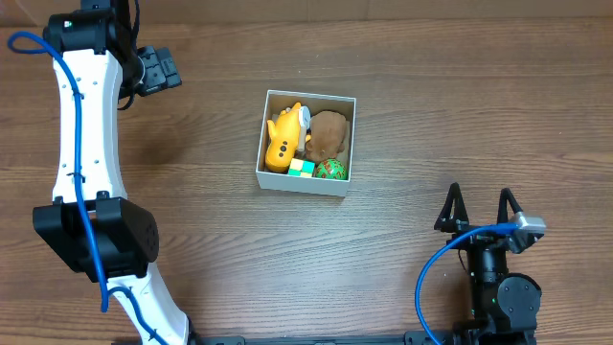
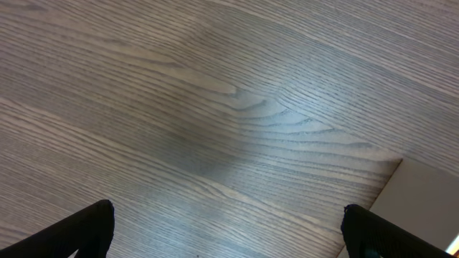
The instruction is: Pack container
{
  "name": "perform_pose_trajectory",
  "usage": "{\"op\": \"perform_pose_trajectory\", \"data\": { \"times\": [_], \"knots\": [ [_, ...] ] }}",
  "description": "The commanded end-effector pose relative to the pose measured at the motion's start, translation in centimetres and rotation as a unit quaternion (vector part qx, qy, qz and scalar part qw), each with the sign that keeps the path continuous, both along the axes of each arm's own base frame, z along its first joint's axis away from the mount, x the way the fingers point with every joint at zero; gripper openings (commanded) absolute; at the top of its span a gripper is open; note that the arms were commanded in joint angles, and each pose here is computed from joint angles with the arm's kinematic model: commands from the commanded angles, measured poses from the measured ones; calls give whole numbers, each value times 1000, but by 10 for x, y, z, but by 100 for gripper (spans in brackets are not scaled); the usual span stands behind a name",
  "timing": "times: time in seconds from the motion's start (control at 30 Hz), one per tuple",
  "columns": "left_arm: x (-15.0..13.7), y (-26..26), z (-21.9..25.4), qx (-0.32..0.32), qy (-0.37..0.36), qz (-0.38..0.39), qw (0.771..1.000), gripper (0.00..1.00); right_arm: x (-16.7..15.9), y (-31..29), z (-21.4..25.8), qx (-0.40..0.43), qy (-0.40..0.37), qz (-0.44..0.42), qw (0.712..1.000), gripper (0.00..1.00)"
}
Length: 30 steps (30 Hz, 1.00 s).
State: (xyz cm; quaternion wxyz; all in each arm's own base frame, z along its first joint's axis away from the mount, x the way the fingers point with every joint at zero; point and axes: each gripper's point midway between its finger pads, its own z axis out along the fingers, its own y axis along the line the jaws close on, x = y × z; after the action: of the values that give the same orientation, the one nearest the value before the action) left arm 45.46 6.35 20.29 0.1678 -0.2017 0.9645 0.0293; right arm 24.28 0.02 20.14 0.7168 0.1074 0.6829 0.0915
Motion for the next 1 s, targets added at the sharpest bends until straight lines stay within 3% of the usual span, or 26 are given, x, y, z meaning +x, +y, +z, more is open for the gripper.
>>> {"op": "perform_pose_trajectory", "data": {
  "times": [0.0, 0.3, 0.97],
  "knots": [
    [3, 0, 4, 2, -8, 0, 1000, 100, 0, 3, -7, -18, 13, 10, 1000, 100],
    [4, 0, 4, 1, -8, 0, 1000, 100, -1, 3, -35, -21, 69, 11, 997, 100],
    [3, 0, 4, 2, -8, 0, 1000, 100, -1, 5, -36, -21, 70, 16, 997, 100]
  ]
}}
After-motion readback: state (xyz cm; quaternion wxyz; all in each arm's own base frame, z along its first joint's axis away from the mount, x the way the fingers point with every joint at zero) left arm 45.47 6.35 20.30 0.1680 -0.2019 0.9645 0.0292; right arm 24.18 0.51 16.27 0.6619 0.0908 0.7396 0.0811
